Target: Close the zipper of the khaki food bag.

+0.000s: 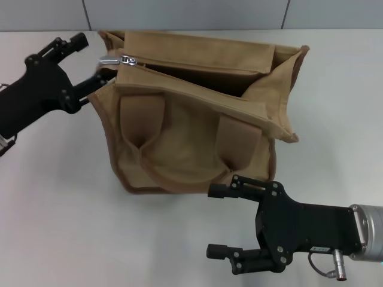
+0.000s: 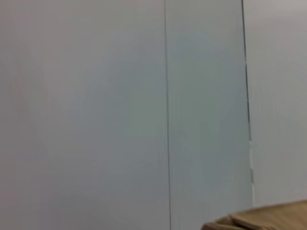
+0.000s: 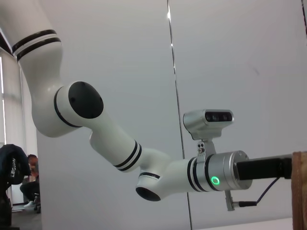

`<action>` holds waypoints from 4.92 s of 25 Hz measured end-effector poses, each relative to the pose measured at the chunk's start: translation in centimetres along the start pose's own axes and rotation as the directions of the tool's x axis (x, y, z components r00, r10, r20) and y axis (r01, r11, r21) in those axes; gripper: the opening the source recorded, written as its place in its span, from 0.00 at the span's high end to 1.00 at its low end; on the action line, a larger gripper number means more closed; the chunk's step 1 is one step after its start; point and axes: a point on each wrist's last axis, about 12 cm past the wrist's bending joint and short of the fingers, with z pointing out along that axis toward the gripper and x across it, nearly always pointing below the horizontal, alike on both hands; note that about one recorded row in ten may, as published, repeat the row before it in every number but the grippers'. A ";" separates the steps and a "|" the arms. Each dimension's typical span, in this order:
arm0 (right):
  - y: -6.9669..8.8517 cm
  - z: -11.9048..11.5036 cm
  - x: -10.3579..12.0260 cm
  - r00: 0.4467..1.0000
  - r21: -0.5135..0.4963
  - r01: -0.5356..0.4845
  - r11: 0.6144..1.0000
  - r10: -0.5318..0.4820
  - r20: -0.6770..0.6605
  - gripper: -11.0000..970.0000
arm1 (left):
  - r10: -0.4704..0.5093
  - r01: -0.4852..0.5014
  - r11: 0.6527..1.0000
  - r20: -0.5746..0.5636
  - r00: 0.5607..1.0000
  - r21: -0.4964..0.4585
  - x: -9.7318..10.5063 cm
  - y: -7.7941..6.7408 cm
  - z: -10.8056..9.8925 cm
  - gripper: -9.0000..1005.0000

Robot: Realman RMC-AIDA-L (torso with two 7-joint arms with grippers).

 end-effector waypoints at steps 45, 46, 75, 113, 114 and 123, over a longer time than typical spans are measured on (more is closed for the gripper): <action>-0.1 0.1 -0.2 0.998 0.064 0.028 0.998 -0.031 0.057 0.14 | -0.118 0.135 0.990 0.260 0.958 -0.048 0.0 -2.2 0.1 0.97; -0.1 0.1 -0.3 0.997 0.069 0.029 0.997 -0.034 0.069 0.14 | -0.140 0.158 0.986 0.286 0.948 -0.042 -0.1 -2.3 0.7 0.97; -8.7 5.8 -7.1 0.857 -0.001 -0.470 0.883 0.456 0.239 0.14 | -0.320 0.305 0.947 0.366 0.874 0.100 -0.1 -5.2 4.3 0.95; -9.9 7.1 -6.9 0.844 0.050 -0.521 0.852 0.505 0.182 0.50 | -0.280 0.240 0.959 0.381 0.881 0.150 -0.5 -6.7 6.9 0.92; -9.9 7.2 -7.0 0.845 0.036 -0.517 0.855 0.504 0.179 0.50 | -0.280 0.239 0.959 0.381 0.881 0.153 -0.6 -6.7 6.9 0.91; -9.9 7.1 -6.9 0.846 0.043 -0.516 0.855 0.501 0.181 0.50 | -0.279 0.236 0.959 0.376 0.884 0.159 -0.5 -6.7 6.9 0.91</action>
